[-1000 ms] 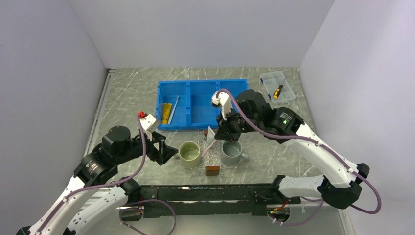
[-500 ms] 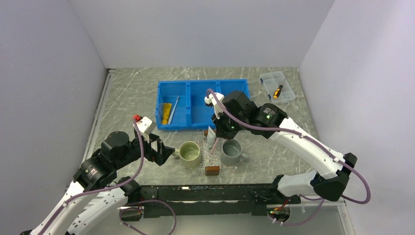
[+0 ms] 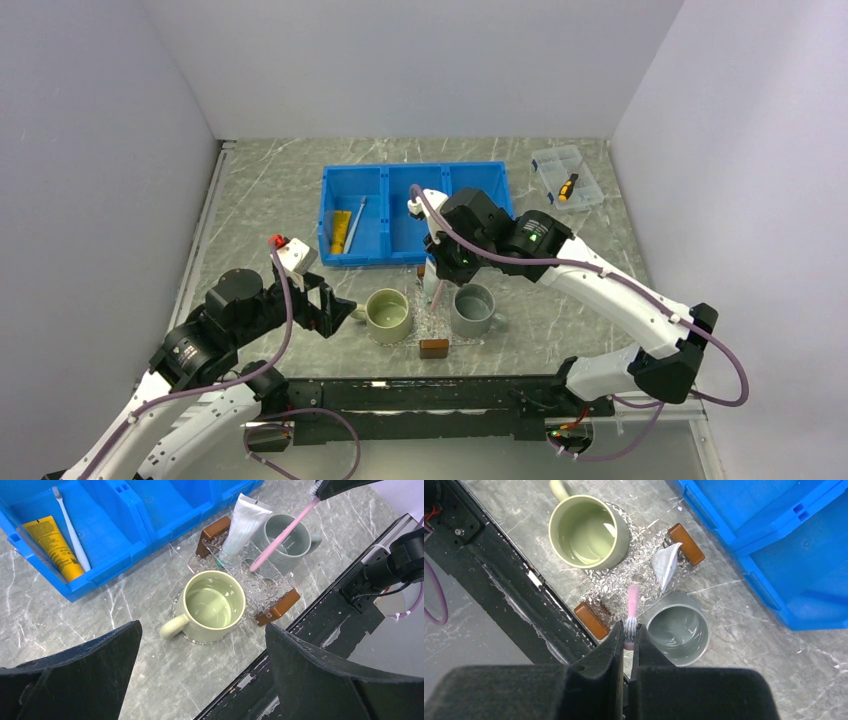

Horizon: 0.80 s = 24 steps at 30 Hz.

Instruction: Prepare toiletry sets of a toothbrush and toothpaste on the tray

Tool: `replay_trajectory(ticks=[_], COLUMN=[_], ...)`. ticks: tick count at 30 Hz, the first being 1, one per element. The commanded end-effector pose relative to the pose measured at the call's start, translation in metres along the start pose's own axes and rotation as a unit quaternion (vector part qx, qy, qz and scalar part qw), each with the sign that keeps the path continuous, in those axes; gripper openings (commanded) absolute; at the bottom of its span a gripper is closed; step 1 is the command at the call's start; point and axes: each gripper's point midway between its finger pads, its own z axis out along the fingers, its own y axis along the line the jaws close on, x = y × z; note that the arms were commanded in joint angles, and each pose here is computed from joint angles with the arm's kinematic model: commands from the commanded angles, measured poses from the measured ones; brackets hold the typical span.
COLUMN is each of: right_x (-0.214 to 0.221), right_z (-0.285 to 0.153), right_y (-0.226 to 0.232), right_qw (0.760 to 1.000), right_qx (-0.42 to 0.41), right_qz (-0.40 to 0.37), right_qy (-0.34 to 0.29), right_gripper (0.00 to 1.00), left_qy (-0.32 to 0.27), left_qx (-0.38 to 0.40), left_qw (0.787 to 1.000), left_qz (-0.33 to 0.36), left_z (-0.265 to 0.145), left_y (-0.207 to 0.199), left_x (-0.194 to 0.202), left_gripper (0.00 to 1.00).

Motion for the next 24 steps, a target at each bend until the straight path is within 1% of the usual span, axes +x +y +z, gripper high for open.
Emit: replay_trajectory(ticks=[1, 7, 14, 24], right_x=[-0.013, -0.012, -0.002, 0.010], right_z=[0.005, 0.020, 0.035, 0.043], right_y=[0.000, 0.004, 0.003, 0.003], right_qw=[1.000, 1.000, 1.000, 0.999], right_qx=[0.013, 0.015, 0.024, 0.024], right_qz=[0.006, 0.003, -0.003, -0.002], right_qy=[-0.023, -0.016, 0.010, 0.021], right_gripper=[0.00, 0.00, 0.00, 0.00], left_qy=[-0.014, -0.014, -0.015, -0.014], left_qx=[-0.006, -0.005, -0.010, -0.012], left_qw=[1.000, 1.000, 1.000, 1.000], left_qz=[-0.008, -0.008, -0.007, -0.006], left_z=[-0.002, -0.002, -0.002, -0.002], left_y=[0.001, 0.001, 0.003, 0.004], left_x=[-0.004, -0.004, -0.004, -0.004], left_gripper=[0.99, 0.99, 0.99, 0.99])
